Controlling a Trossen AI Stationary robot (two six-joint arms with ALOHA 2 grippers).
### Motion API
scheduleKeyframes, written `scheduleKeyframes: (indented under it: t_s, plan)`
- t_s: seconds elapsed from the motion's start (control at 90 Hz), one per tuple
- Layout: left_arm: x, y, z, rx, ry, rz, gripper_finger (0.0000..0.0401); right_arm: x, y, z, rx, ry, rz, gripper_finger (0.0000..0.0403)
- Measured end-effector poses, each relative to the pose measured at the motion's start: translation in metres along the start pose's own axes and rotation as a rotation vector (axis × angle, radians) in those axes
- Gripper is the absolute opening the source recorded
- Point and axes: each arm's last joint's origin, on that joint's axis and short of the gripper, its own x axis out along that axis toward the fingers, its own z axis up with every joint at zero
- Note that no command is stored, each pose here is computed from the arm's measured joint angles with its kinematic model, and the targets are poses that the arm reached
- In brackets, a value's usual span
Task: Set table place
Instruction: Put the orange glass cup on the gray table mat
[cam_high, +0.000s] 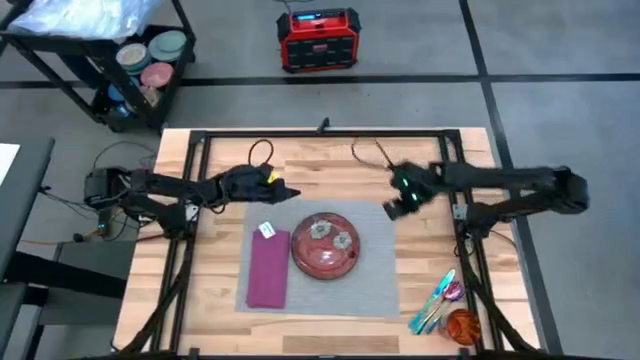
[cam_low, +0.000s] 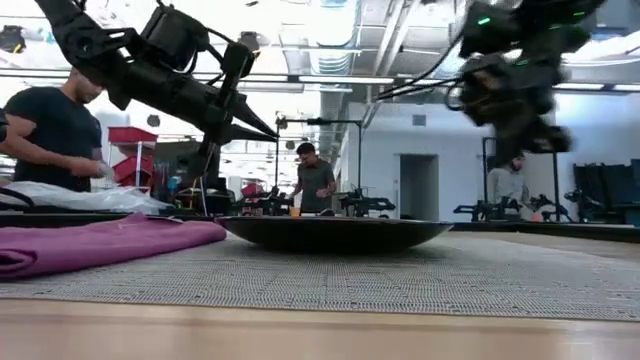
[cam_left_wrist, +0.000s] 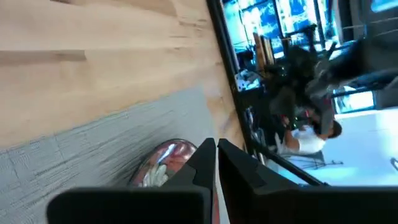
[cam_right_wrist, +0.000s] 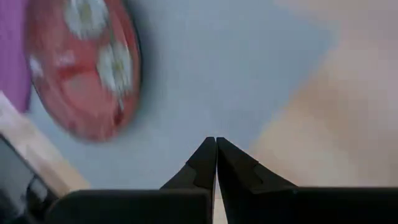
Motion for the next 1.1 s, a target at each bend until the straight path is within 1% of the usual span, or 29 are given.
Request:
scheduleKeyframes:
  t_s: [0.056,0.144,0.189,0.289,0.333,0.422,0.544,0.678,0.744,0.822,0.9,0.978,1.1]
  plan:
    - [-0.001,0.002,0.004,0.006,0.005,-0.004,0.0000,-0.003,-0.001,-0.015,0.003,0.037,-0.052,0.0000]
    - [-0.001,0.003,0.008,0.012,0.016,-0.015,0.0000,-0.012,-0.003,-0.039,-0.020,0.102,-0.218,0.0000]
    - [-0.002,0.004,0.009,0.010,0.016,-0.014,0.0000,-0.019,-0.001,-0.048,-0.045,0.123,-0.279,0.0000]
    - [-0.002,0.004,0.010,0.009,0.014,-0.014,0.0000,-0.036,0.010,-0.067,-0.134,0.164,-0.329,0.0000]
    - [-0.002,0.004,0.010,0.009,0.014,-0.014,0.0000,-0.043,0.015,-0.075,-0.154,0.179,-0.346,0.0000]
    - [-0.002,0.004,0.010,0.009,0.014,-0.014,0.0000,-0.060,0.025,-0.095,-0.177,0.182,-0.338,0.0000]
    - [-0.002,0.004,0.010,0.009,0.015,-0.013,0.0000,-0.080,0.025,-0.125,-0.138,0.201,-0.365,0.0000]
    - [-0.002,0.005,0.010,0.008,0.016,-0.009,0.0000,-0.096,0.027,-0.156,-0.072,0.233,-0.288,0.0001]
    - [-0.002,0.005,0.010,0.008,0.016,-0.009,0.0000,-0.101,0.029,-0.172,-0.056,0.268,-0.222,0.0007]
    - [-0.002,0.005,0.010,0.008,0.009,-0.005,0.0000,-0.103,0.028,-0.189,-0.034,0.306,-0.192,0.0024]
    - [-0.002,0.005,0.011,0.008,-0.009,0.006,0.0000,-0.102,0.029,-0.203,-0.009,0.300,-0.171,0.0050]
    - [-0.002,0.006,0.011,0.007,-0.034,0.018,0.0000,-0.098,0.027,-0.214,-0.027,0.291,-0.188,0.0078]
    - [-0.002,0.006,0.012,0.001,-0.054,0.028,0.0000,-0.087,0.031,-0.225,-0.052,0.278,-0.213,0.0115]
